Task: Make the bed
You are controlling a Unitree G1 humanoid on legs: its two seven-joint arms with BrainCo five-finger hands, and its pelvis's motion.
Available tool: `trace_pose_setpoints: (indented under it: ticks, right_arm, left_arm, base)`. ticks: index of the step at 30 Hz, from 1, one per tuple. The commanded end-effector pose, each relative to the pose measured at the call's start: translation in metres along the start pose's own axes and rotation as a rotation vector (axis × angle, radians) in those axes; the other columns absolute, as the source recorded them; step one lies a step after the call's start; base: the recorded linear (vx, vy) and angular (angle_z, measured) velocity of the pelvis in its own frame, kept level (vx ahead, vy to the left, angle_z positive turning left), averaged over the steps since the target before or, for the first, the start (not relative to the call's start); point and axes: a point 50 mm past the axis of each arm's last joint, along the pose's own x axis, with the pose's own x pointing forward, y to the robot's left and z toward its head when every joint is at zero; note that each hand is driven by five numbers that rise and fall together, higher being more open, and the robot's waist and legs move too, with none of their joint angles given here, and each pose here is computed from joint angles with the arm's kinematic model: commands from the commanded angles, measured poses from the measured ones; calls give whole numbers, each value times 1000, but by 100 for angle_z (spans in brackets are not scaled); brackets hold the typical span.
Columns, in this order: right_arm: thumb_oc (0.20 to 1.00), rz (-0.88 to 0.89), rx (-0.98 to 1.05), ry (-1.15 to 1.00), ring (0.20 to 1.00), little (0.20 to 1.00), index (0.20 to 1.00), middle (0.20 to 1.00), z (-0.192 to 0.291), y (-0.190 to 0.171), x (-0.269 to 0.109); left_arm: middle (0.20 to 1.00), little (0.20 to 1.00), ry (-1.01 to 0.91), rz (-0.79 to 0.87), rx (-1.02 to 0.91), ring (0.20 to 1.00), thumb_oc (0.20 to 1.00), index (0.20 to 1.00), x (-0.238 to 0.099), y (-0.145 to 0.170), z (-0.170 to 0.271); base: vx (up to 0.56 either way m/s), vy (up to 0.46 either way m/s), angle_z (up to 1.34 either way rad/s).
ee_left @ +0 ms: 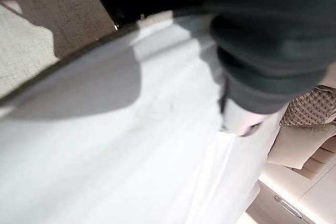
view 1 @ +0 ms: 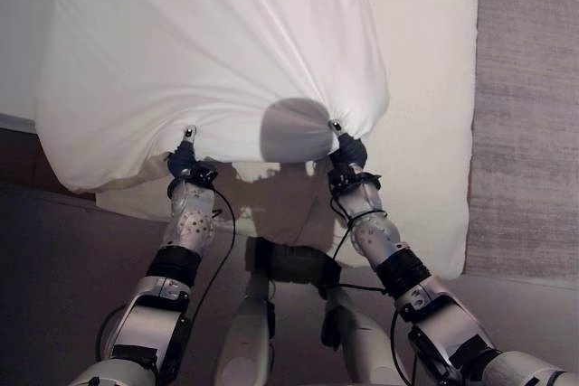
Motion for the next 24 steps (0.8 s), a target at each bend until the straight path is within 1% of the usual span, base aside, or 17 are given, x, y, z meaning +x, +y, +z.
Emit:
trace_pose_setpoints:
  ticks: [1, 4, 9, 10, 11, 17, 21, 24]
  right_arm:
    - [200, -211, -26, -135, 200, 200, 200, 200, 31, -84, -41]
    - [200, -232, -35, -101, 200, 200, 200, 200, 25, -93, -47]
    - [200, -251, -45, -50, 200, 200, 200, 200, 16, -103, -54]
    - [200, -262, -49, -18, 200, 200, 200, 200, 10, -109, -58]
    - [200, -260, -52, -2, 200, 200, 200, 200, 7, -110, -59]
    - [200, -307, -66, 2, 200, 200, 200, 200, 11, -126, -64]
    - [200, -324, -53, -7, 200, 200, 200, 200, 13, -128, -62]
    - [200, -336, -52, 5, 200, 200, 200, 200, 12, -130, -62]
  left_arm:
    - [200, 200, -230, 88, 44, 200, 200, 200, 10, 40, 66]
    - [200, 200, -198, 80, 58, 200, 200, 200, 3, 53, 58]
    - [200, 200, -161, 58, 41, 200, 200, 200, -8, 64, 46]
    - [200, 200, -138, 61, 29, 200, 200, 200, -13, 74, 41]
    - [200, 200, -133, 58, 26, 200, 200, 200, -14, 76, 41]
    - [200, 200, -61, -14, -23, 200, 200, 200, -25, 68, 15]
    - [200, 200, -44, 0, -34, 200, 200, 200, -29, 72, 8]
    - [200, 200, -47, 23, -34, 200, 200, 200, -27, 77, 10]
  base:
    - [-5, -30, 5]
    - [11, -33, 6]
    - [28, -44, 9]
    - [53, -75, 3]
    - [49, -101, 3]
    - [11, -64, 27]
    - [87, 174, 38]
    - [118, 375, 0]
